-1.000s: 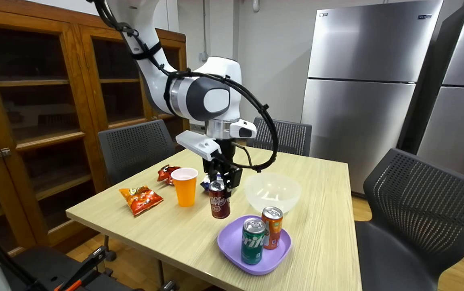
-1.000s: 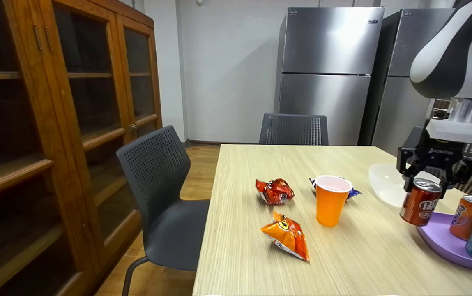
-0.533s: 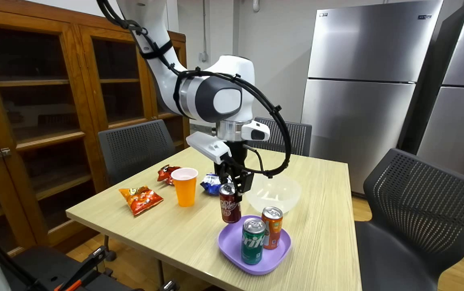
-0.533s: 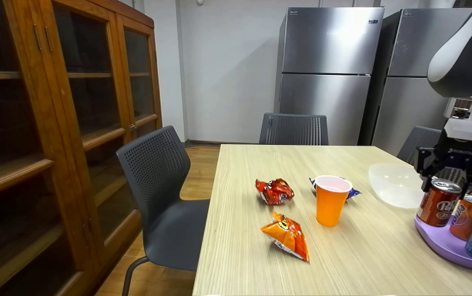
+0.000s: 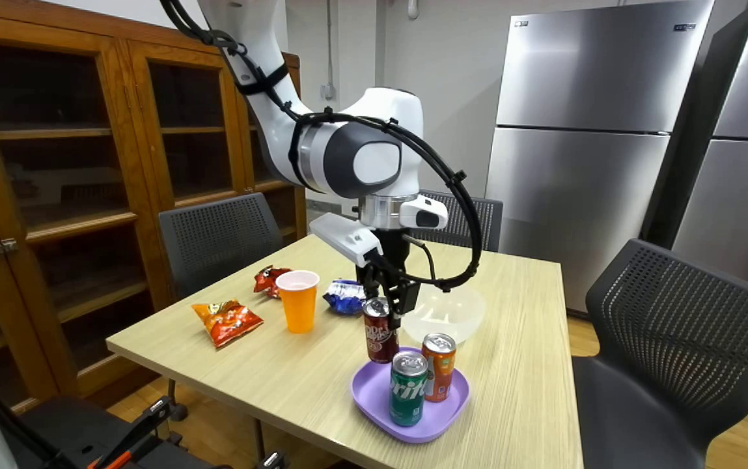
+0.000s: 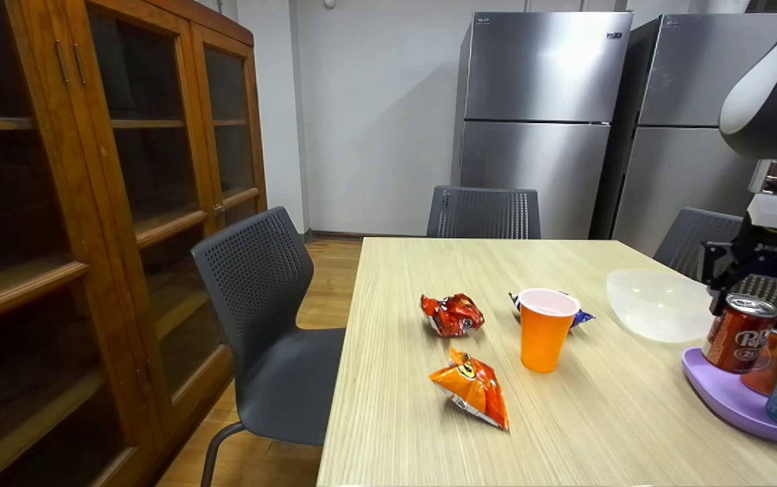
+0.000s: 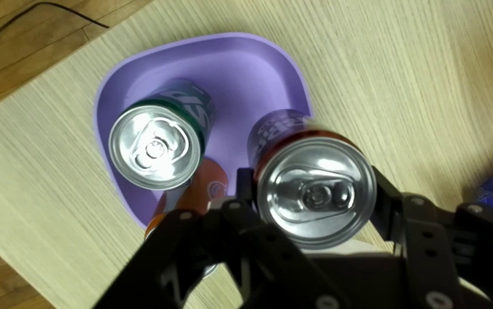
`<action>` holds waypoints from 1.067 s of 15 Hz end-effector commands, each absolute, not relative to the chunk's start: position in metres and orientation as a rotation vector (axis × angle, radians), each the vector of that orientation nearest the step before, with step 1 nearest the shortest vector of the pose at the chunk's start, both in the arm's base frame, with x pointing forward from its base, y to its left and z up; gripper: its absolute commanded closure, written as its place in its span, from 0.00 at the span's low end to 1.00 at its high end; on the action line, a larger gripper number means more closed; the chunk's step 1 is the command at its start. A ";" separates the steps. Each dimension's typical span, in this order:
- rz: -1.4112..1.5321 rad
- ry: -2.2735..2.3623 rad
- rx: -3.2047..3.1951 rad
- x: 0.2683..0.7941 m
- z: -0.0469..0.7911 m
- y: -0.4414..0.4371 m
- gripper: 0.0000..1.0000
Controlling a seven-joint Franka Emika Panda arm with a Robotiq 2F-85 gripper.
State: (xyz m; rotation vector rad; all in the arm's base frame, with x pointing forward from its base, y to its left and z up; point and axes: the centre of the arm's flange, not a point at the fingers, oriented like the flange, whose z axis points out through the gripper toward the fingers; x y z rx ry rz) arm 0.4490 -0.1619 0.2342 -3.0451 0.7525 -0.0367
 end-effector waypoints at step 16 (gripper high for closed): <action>0.027 0.841 -3.032 0.479 0.217 -0.182 0.62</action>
